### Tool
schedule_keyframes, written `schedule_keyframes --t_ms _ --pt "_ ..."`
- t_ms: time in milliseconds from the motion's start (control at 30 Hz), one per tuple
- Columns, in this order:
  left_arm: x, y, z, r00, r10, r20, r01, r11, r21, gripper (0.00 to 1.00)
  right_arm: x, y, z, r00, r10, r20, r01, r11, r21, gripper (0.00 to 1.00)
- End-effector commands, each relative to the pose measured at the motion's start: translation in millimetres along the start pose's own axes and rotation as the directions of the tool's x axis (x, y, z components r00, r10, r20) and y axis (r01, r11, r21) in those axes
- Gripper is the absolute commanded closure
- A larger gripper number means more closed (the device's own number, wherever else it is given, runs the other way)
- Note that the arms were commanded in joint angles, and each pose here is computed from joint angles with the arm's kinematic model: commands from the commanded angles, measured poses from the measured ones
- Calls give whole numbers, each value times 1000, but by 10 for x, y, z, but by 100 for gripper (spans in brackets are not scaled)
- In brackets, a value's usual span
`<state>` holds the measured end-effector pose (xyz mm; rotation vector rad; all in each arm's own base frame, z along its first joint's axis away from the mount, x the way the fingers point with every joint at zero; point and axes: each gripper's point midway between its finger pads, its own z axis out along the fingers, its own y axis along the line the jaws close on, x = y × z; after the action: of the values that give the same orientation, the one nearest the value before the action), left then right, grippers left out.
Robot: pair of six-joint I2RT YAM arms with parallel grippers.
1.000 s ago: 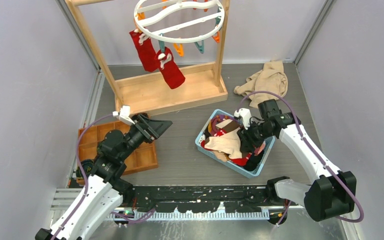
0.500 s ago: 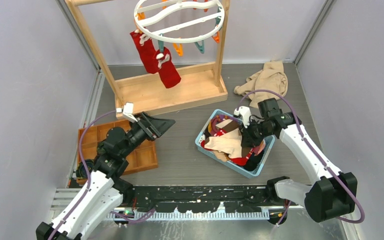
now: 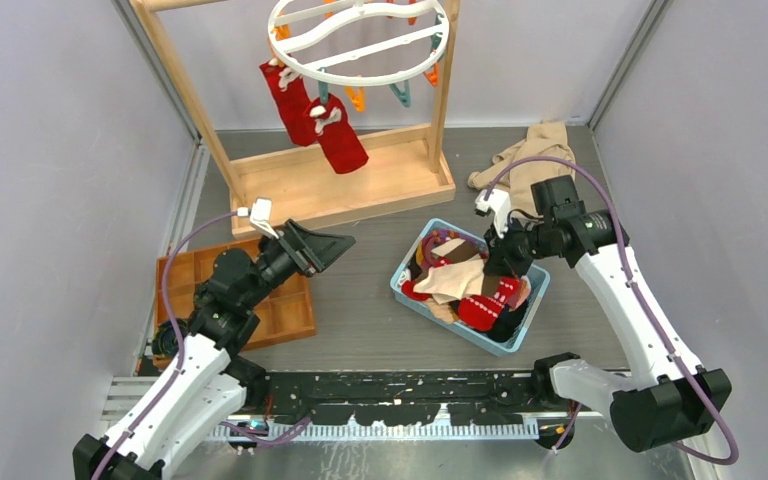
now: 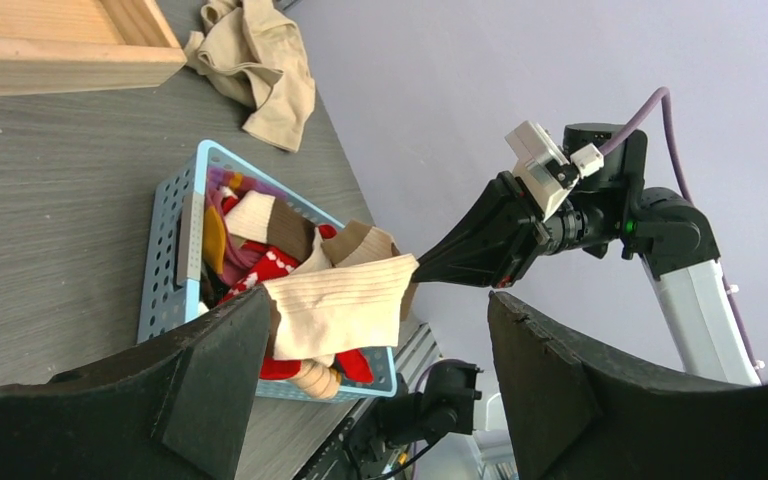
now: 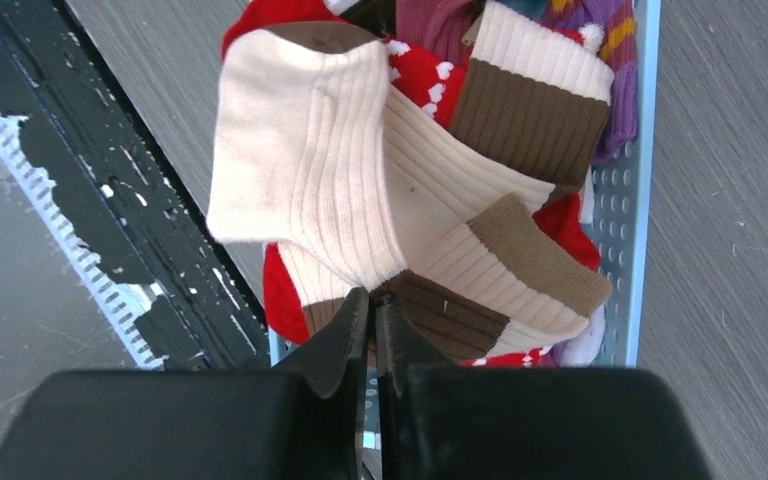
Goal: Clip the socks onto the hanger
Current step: Pick up the sock from the bin.
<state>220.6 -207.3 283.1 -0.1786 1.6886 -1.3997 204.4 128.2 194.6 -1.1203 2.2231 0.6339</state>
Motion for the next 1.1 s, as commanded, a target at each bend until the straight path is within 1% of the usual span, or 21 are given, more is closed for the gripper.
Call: schedule_keyframes --t_ms 0,167,233,400,533,700,833,900,1000,1067 --pt "-133 -336 -18 998 41 36 -45 992 116 19 -196 84 -128 998 9 61 -7 1000 -29 92" --pt "-113 -337 -3 999 36 24 -39 992 124 19 -249 140 -205 998 -6 61 9 998 -55 94" --pt "-108 -357 10 999 28 16 -30 991 134 19 -315 186 -254 997 -17 78 23 997 -77 95" --pt "-26 -413 57 1000 10 -25 -6 987 162 20 -556 234 -366 991 6 133 8 994 -105 97" --pt "92 -550 89 998 45 -50 -33 974 223 20 -782 284 -437 980 44 192 -17 990 -141 98" --pt "301 -695 124 986 150 -65 -125 949 289 20 -1079 278 -518 953 112 280 -72 986 -148 99" --pt "542 -807 148 967 236 -92 -191 918 347 21 -1291 270 -606 924 157 348 -111 983 -149 99" --pt "620 -879 166 957 279 -82 -228 896 382 21 -1397 272 -637 902 196 385 -143 976 -163 99" --pt "739 -966 227 925 378 -36 -331 848 415 21 -1565 267 -668 856 283 432 -213 955 -204 99" --pt "825 -990 279 878 479 0 -433 795 425 22 -1680 256 -694 828 319 461 -237 944 -228 99"
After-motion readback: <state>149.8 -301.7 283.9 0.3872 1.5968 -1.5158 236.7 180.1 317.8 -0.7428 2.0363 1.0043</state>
